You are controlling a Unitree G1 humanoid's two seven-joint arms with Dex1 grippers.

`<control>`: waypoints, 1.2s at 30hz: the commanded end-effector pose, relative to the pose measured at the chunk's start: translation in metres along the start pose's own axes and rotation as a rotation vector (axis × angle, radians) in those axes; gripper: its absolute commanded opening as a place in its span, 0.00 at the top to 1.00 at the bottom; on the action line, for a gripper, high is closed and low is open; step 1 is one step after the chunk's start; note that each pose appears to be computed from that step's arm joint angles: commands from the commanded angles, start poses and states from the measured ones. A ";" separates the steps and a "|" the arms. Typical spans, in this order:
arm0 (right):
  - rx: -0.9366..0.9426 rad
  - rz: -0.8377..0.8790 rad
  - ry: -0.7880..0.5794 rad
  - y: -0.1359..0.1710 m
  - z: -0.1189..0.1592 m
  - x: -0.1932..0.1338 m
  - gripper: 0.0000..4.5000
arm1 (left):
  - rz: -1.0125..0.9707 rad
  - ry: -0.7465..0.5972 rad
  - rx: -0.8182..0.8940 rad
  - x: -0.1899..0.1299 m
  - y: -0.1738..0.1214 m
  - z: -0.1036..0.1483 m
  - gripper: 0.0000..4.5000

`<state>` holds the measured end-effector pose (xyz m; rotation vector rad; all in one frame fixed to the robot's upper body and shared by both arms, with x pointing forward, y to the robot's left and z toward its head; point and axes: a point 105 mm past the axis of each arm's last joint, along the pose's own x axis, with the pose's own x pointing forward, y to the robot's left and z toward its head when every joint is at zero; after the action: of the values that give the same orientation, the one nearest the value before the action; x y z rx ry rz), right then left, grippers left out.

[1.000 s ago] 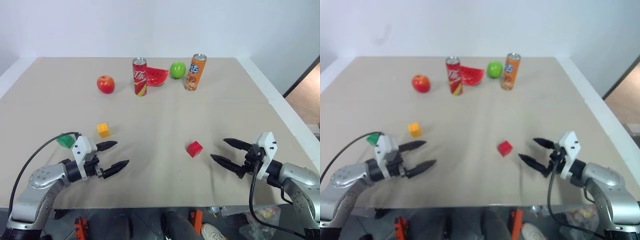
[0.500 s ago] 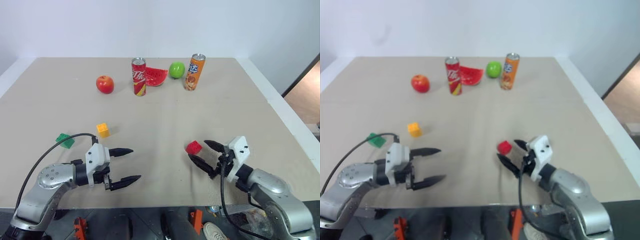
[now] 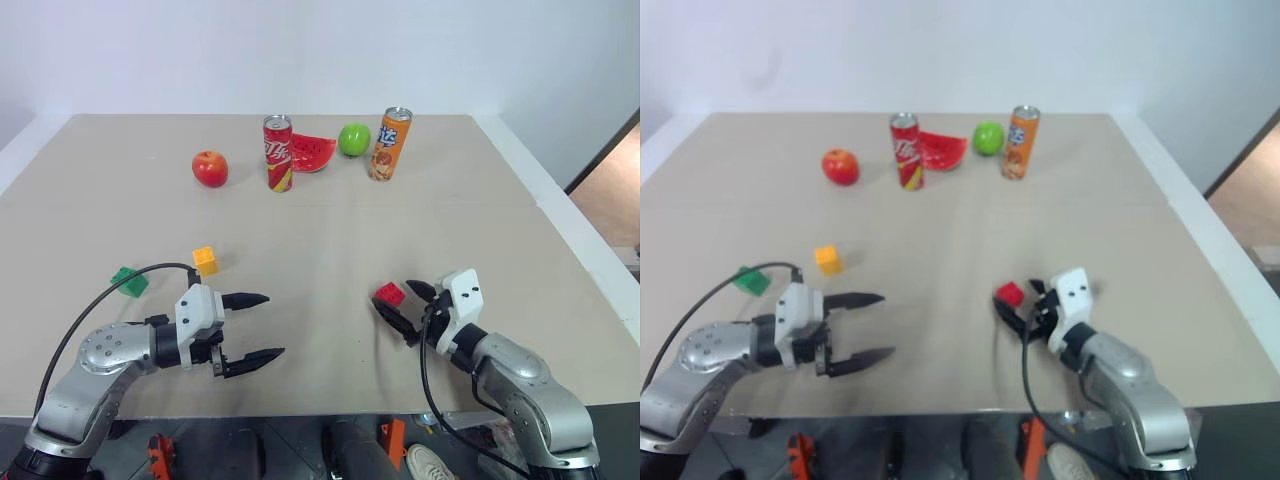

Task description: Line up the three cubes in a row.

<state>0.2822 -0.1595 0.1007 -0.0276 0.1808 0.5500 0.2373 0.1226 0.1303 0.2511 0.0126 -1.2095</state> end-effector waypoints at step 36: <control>-0.462 0.877 0.113 0.049 0.065 0.105 0.73 | 0.409 -0.053 -0.104 -0.020 0.012 -0.008 0.00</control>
<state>0.3545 -0.0583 0.1400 -0.4225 0.1938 1.4361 0.2459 0.1494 0.1143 0.0923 0.0326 -0.7988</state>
